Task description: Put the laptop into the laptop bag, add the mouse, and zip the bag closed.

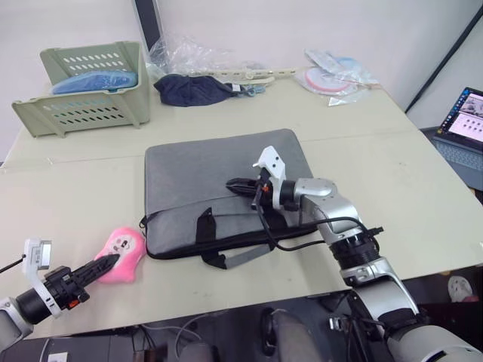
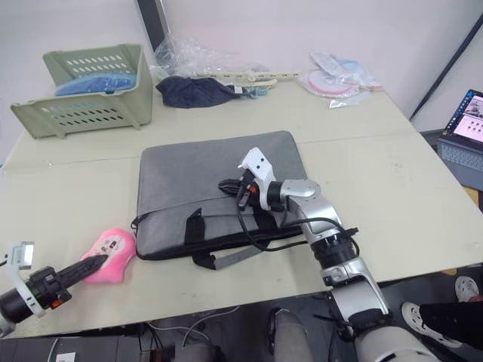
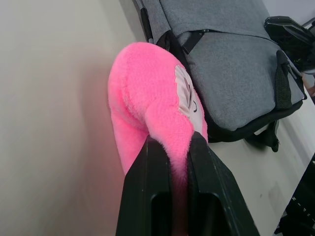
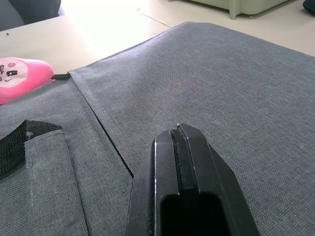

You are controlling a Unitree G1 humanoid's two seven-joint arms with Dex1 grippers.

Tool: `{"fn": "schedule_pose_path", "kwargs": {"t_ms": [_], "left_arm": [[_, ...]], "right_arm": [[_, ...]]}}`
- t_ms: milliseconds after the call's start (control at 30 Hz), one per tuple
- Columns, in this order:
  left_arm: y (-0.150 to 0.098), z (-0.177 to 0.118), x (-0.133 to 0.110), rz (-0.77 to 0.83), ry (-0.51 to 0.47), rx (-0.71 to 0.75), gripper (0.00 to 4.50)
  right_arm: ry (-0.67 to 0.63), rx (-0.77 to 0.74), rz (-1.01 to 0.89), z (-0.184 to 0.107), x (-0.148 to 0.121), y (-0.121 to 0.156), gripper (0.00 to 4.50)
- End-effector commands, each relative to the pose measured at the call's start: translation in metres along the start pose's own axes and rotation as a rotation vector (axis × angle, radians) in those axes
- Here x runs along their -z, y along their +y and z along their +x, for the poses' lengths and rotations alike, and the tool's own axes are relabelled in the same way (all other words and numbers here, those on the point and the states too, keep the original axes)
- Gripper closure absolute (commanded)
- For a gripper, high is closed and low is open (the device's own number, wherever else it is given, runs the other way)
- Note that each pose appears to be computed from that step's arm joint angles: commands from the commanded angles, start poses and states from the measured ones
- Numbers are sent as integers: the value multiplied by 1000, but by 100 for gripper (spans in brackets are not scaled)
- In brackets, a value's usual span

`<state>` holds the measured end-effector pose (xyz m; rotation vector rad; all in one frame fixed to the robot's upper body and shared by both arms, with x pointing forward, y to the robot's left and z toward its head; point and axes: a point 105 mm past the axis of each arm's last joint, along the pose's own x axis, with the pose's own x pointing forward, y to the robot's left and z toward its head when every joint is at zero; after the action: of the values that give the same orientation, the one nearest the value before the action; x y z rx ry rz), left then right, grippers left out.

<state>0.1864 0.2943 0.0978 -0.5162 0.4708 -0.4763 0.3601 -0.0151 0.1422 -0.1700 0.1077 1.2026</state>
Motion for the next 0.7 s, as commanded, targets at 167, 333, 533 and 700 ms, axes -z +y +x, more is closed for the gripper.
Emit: {"fn": "schedule_pose_path", "kwargs": {"t_ms": [167, 333, 533, 700], "left_arm": [[-6, -7, 7, -10, 52, 4, 445], [-12, -8, 11, -21, 76, 27, 445], [-21, -13, 19, -43, 97, 46, 445], [-25, -16, 25, -56, 121, 61, 445]], "right_arm": [[190, 2, 151, 0, 67, 9, 450], [193, 2, 152, 0, 68, 10, 450], [204, 3, 148, -1, 70, 10, 450], [205, 2, 147, 0, 70, 10, 450]]}}
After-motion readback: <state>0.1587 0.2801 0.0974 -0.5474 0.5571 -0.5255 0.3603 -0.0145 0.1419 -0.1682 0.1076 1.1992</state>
